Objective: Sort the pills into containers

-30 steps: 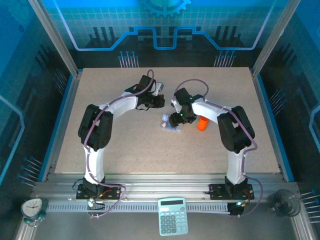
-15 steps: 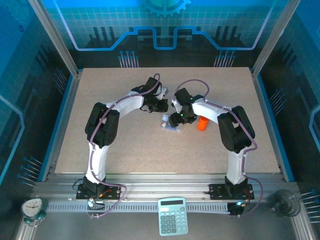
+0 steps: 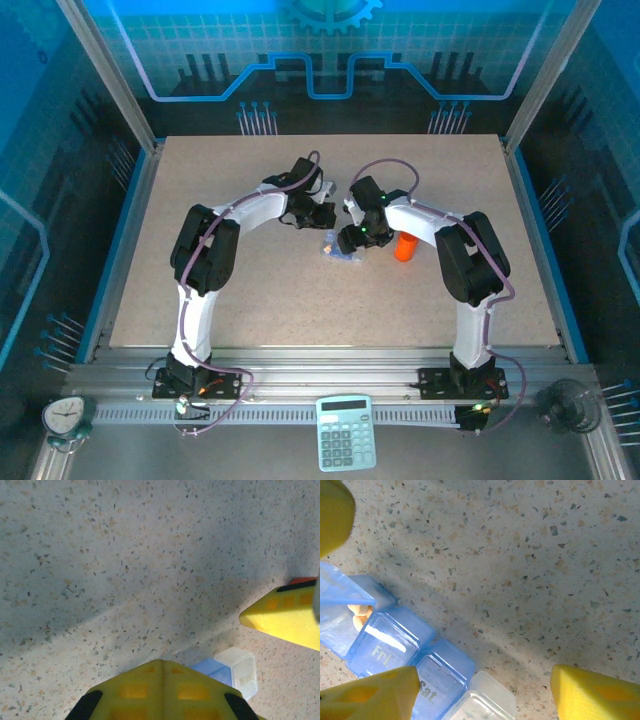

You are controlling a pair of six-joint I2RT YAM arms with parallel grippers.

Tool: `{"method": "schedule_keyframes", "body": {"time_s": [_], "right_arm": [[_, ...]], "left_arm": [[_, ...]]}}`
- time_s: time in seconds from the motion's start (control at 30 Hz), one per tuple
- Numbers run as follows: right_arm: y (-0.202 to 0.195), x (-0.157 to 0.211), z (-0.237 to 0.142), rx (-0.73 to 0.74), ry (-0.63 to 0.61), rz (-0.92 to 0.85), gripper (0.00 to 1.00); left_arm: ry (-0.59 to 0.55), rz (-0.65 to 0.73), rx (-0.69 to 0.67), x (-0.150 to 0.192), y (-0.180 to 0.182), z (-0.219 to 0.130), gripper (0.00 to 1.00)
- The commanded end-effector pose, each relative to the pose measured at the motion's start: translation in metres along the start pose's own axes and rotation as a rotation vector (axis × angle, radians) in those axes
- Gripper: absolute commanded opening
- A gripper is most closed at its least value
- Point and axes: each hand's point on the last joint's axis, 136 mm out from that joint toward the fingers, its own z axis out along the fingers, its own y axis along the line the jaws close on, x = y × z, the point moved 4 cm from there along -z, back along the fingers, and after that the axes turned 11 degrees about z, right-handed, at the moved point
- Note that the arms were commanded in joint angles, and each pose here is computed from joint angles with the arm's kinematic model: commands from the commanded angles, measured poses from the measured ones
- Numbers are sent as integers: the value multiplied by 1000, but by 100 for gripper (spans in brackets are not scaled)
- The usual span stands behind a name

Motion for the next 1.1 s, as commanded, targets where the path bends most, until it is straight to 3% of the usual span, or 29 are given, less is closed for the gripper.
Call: {"method": "schedule_keyframes", "body": {"time_s": [0.0,0.3,1.07], "right_arm": [[-17,20,23,56,85,33,71],[-18,22,24,56,87,38,71],[-19,24,26,55,92,43,70]], "left_arm": [[14,18,37,8,-14,-15,0],[-5,9,50,22,-21,-26,0],[62,15,44,56,-28,-13,0]]}}
